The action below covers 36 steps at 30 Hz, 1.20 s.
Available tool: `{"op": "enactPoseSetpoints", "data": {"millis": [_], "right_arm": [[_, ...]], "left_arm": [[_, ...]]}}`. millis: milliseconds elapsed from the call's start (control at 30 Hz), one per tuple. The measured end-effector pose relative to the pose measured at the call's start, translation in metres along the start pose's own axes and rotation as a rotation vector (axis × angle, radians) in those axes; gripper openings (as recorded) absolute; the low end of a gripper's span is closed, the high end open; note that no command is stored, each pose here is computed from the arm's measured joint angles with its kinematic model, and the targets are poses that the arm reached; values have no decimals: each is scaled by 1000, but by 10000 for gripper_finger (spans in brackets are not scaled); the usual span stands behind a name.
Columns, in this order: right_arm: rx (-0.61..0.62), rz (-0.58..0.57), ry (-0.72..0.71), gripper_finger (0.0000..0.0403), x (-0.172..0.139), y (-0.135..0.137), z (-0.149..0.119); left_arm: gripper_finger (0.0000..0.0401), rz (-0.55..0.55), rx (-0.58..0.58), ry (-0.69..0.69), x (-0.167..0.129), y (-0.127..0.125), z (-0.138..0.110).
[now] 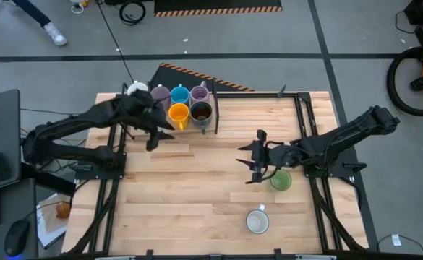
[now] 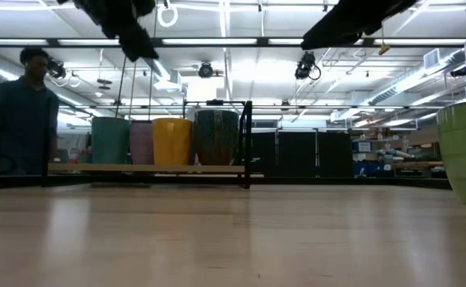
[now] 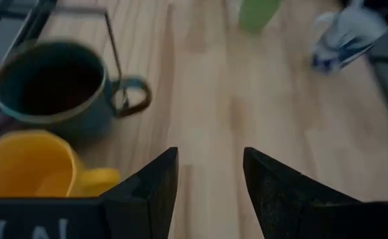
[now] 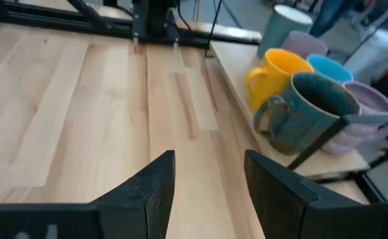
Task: Place coffee mugs
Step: Put the green mug on the shelf
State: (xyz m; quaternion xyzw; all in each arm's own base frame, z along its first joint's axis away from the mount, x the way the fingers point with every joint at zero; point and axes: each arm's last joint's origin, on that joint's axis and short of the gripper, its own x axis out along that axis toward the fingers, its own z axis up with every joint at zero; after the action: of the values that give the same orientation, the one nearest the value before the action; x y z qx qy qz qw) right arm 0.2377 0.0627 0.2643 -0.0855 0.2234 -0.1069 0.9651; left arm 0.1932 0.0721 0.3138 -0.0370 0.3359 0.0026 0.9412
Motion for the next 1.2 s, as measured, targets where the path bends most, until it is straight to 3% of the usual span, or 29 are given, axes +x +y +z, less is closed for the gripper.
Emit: {"op": "enactPoseSetpoints", "data": {"millis": [333,600,967,1200], "right_arm": [[79,15,170,186,-12,-6,11],[109,54,376,186,-28,-12,12],[97,168,846,186,-29,-14,-3],[-52,100,1089,186,-14,0,5]], "left_arm": [[176,-10,-25,-42,46,-8,-38],[176,-48,-37,-58,61,-24,-52],[176,-42,-83,-76,64,-35,-49],[176,-53,-123,-72,64,-38,-49]]}}
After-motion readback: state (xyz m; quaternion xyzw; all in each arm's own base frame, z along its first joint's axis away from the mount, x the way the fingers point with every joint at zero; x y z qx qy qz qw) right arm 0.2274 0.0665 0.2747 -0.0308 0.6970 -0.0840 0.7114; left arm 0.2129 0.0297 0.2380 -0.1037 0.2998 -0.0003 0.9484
